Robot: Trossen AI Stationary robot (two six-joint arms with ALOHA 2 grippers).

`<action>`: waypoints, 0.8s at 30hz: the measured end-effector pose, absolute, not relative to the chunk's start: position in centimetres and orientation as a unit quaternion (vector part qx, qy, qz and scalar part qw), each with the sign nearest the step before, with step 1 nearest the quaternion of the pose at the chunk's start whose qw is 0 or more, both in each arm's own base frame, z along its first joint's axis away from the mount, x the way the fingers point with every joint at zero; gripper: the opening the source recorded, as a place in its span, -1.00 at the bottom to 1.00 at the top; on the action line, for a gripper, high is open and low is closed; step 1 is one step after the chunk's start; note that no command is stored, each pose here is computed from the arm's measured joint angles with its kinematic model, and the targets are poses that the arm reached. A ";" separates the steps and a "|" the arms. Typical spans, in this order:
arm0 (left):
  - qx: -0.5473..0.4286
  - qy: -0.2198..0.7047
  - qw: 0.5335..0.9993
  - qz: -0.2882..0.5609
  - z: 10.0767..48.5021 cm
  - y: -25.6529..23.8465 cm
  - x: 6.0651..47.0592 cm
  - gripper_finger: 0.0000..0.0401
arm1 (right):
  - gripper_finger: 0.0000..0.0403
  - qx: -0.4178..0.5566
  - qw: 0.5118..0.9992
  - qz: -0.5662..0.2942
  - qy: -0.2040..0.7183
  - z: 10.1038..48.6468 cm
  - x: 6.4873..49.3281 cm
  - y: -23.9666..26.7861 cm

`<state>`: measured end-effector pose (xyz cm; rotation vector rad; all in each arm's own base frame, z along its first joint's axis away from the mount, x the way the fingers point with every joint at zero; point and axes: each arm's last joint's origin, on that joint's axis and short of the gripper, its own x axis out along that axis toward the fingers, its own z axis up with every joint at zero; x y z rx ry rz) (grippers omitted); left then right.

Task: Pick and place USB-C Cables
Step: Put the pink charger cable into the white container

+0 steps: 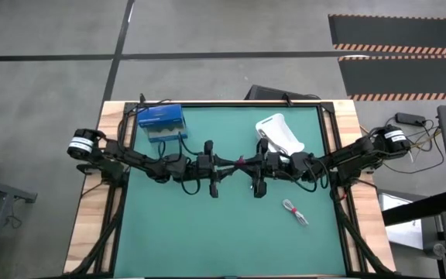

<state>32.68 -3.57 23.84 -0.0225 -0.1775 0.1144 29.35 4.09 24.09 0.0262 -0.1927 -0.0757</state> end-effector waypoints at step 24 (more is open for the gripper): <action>0.033 0.058 0.995 0.074 24.3 -2.9 29.7 0.03 | -0.93 0.056 0.992 -0.094 0.061 29.0 27.7 2.4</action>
